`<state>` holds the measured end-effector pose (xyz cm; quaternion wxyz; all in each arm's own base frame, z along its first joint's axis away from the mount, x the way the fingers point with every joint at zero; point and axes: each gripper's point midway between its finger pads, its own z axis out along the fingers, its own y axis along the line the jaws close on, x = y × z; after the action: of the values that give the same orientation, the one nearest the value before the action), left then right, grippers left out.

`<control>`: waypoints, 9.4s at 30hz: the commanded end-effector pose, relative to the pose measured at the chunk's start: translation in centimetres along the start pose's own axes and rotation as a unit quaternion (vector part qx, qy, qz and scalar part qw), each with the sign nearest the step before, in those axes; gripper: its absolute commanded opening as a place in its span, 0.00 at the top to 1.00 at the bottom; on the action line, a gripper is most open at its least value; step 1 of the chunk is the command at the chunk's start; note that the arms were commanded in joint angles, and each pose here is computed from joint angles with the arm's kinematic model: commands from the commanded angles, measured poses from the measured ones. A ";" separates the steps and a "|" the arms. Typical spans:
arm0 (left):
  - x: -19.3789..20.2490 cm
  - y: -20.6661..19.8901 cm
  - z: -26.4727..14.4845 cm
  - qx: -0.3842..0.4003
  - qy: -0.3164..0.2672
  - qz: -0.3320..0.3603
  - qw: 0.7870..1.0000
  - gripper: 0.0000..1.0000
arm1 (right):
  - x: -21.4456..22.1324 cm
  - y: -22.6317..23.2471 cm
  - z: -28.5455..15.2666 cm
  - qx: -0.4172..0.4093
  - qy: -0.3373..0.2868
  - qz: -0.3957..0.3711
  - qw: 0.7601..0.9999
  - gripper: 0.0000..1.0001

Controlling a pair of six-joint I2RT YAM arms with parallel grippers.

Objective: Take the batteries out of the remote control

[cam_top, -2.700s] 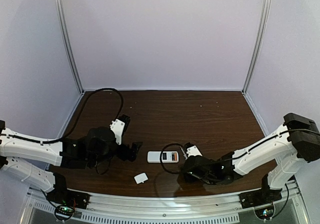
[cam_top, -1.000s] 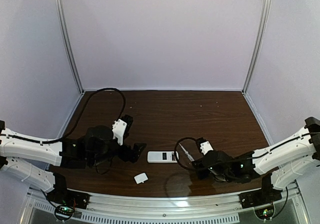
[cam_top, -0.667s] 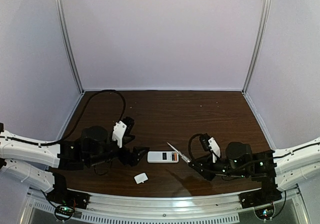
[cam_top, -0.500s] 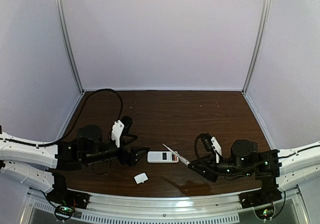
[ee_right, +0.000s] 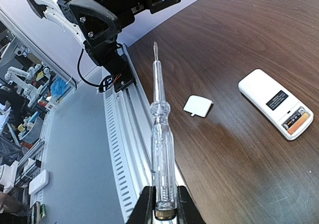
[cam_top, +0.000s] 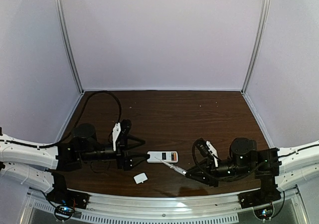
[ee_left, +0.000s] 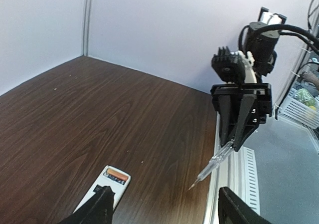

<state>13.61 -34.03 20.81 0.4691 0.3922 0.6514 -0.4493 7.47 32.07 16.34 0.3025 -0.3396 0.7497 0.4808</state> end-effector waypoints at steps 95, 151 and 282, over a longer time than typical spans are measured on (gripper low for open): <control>-2.8 -4.7 3.0 0.145 0.031 -0.059 0.987 1.00 | -8.0 3.7 2.7 0.016 -0.109 -0.184 0.977 0.02; -3.3 -6.3 2.4 0.193 0.016 -0.069 0.979 1.00 | -9.6 5.1 4.1 -0.017 -0.156 -0.196 0.968 0.56; 12.5 10.5 9.2 0.089 0.235 0.169 0.953 0.03 | -11.7 -5.1 -2.4 0.305 -0.159 -0.076 0.936 1.00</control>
<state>21.85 -38.10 4.35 0.3266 0.6291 0.6480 -0.2787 17.94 30.68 23.33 0.5434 -0.2085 0.7726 0.2535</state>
